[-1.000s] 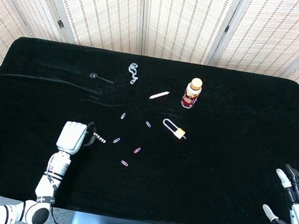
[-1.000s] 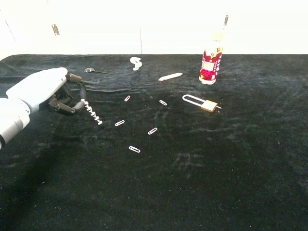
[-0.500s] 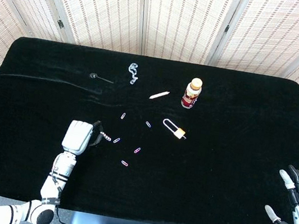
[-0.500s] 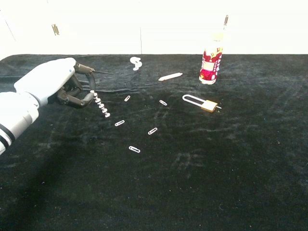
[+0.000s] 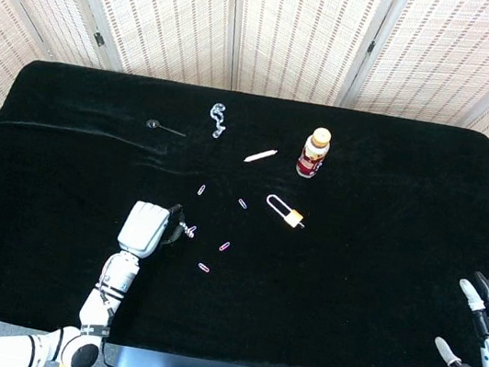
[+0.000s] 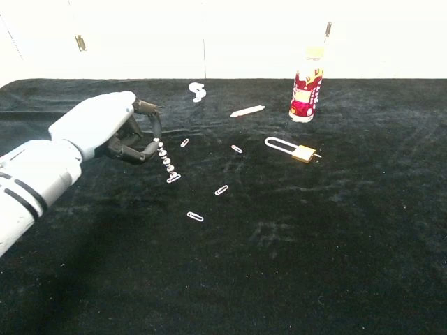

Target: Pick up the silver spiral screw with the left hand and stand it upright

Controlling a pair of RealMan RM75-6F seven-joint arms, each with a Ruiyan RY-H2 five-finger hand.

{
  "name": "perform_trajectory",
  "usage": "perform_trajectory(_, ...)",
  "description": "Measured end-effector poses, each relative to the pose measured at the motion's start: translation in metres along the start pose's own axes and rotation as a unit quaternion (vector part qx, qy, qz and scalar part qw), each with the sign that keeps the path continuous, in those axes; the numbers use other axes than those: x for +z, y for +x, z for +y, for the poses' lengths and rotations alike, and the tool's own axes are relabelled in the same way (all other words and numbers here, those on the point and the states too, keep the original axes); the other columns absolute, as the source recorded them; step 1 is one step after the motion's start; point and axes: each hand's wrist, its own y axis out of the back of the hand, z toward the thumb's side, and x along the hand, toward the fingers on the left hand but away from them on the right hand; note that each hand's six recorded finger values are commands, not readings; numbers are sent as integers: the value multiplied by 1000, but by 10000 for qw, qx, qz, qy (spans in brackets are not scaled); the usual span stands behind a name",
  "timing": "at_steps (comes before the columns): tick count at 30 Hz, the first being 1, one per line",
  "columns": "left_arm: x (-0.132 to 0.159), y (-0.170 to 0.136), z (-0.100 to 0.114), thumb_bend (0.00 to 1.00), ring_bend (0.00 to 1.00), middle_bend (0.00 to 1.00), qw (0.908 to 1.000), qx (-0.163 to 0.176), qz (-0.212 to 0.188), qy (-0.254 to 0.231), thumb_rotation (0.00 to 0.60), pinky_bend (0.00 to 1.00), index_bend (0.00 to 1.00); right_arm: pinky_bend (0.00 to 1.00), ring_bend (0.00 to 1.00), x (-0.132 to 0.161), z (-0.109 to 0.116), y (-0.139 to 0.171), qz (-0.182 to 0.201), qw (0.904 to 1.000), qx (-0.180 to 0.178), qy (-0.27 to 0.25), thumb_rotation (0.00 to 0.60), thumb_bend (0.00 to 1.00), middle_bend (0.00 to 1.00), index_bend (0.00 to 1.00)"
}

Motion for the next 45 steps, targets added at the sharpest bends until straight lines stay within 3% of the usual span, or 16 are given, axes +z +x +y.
perform_trajectory(9,-8,18,-8,520,1000,1000,9999,20,86,127,600,1000,876,0,0,-8,3,-1,-162,9998,-64,-22,600,228,0,0)
perform_trajectory(22,-12,19,-12,520,1000,1000,9999,0,122,19,600,1000,876,0,0,-7,1,-2,-156,9999,-25,4,600,228,0,0)
perform_trajectory(31,-18,16,26,520,1000,1000,9988,448,179,-40,600,1000,876,0,0,-5,-1,-3,-110,9999,20,35,600,228,0,0)
perform_trajectory(38,-53,5,69,520,1000,1000,9946,862,577,45,600,1000,877,0,0,-2,-1,-2,-76,9999,-22,64,600,228,0,0)
perform_trajectory(45,-61,-4,64,520,1000,1000,9955,676,662,4,600,1000,879,0,0,3,-4,-3,-10,10000,24,95,600,228,0,0)
